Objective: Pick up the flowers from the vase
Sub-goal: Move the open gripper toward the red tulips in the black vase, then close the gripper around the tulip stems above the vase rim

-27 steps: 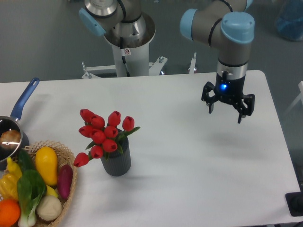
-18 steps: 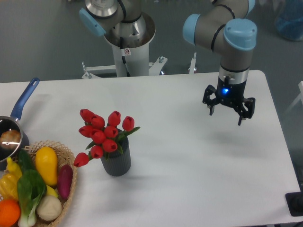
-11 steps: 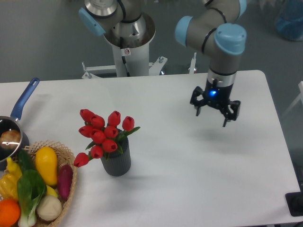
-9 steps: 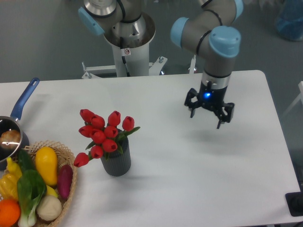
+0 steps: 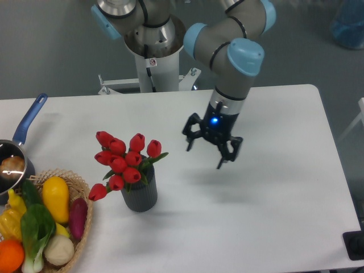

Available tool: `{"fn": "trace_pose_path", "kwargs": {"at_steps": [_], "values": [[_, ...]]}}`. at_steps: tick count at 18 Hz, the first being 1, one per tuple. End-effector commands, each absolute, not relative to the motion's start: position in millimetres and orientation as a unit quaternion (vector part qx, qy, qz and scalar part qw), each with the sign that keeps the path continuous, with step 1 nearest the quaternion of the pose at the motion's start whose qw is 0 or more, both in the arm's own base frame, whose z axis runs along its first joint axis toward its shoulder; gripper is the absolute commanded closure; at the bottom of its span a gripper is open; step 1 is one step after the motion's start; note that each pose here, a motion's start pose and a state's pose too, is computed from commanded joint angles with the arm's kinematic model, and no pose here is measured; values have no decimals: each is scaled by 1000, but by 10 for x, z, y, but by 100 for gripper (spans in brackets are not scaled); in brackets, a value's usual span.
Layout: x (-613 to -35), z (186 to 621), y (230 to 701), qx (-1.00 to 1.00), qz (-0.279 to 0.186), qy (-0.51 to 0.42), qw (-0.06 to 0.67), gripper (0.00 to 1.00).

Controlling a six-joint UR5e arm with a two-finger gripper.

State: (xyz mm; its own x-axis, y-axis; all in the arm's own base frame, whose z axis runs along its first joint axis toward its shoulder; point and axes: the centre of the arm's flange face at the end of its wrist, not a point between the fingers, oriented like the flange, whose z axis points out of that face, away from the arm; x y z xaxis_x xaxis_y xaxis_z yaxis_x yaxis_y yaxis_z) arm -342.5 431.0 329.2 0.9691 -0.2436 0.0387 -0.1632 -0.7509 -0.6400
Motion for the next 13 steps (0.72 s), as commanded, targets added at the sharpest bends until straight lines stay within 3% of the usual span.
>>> {"fn": "trace_pose_path", "kwargs": {"at_steps": [6, 13], "values": [[-3074, 3460, 4582, -898, -100, 145, 402, 0], [-3048, 3511, 4721, -876, -118, 163, 438, 0]]}}
